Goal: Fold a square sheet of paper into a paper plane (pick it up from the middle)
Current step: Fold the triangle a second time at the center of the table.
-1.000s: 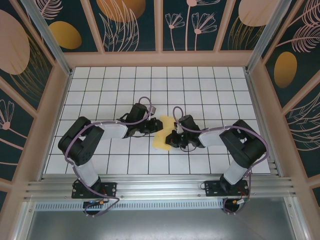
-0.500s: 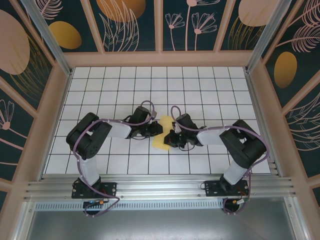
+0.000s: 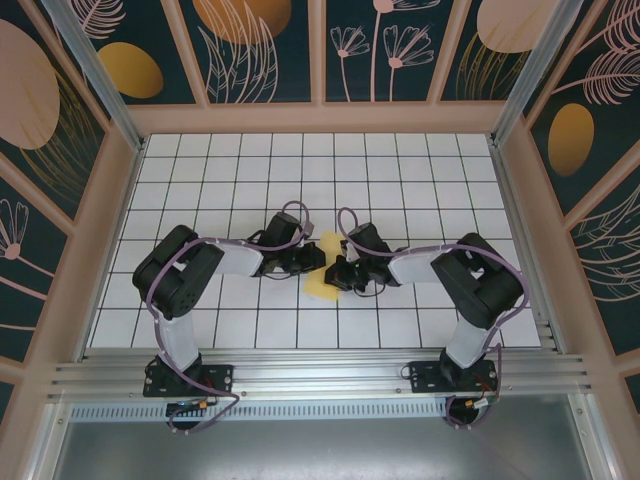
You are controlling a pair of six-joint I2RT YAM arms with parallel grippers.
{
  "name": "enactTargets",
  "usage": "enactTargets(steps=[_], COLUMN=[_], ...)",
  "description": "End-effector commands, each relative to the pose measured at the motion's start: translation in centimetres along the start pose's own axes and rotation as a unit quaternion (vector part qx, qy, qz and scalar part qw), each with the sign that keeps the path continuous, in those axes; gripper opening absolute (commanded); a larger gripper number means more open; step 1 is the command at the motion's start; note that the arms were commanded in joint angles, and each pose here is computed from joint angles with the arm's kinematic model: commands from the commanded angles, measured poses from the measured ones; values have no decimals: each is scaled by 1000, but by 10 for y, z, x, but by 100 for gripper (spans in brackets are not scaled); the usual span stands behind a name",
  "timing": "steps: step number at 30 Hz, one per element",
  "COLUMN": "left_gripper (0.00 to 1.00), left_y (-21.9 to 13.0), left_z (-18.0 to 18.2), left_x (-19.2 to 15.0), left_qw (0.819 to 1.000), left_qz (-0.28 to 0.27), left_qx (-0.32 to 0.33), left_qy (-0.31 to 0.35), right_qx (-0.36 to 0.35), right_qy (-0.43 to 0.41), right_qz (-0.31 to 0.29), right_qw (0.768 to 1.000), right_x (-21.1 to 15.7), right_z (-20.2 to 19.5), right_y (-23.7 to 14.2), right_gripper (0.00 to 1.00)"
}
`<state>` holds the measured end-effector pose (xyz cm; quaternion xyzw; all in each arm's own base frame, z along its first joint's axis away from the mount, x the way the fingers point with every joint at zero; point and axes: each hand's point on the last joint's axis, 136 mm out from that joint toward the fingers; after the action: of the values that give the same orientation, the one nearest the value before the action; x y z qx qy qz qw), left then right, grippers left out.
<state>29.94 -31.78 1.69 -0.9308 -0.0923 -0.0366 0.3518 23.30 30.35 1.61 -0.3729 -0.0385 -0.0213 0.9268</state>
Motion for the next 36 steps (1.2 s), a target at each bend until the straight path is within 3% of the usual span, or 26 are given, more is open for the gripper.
enactTargets(steps=[1, 8, 13, 19, 28, 36], left_gripper=[15, 14, 14, 14, 15, 15], left_y=[7, 7, 6, 7, 7, 6], left_z=[36, 38, 38, 36, 34, 32], left_x=[-10, -12, -12, -11, -9, -9], left_qw=[998, 998, 998, 998, 998, 998], left_qz=[12, 13, 12, 13, 13, 13], left_qx=[62, 66, 67, 64, 62, 61], left_qy=[-15, -16, -17, -16, -16, -15], right_qx=[-35, 11, 15, -29, 25, -21], right_qy=[17, -11, 8, 28, 1, 39], right_qz=[21, 2, 15, 32, 12, 46], right_qw=[999, 1000, 1000, 999, 1000, 998], right_x=[-16, -14, -31, -42, -38, -61], right_z=[-25, 12, -3, -33, 3, -39], right_y=[3, -19, -15, -4, -22, -7], right_gripper=[0, 0, 0, 0, 0, 0])
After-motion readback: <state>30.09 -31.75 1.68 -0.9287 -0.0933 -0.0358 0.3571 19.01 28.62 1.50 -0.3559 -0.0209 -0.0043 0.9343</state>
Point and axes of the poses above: each hand's point on the last joint's axis, 136 mm out from that joint toward the fingers, its own y axis out along the fingers, its own z axis along the line the jaws close on, x = y × z, and after that the axes turned 5 degrees about -y, right-handed
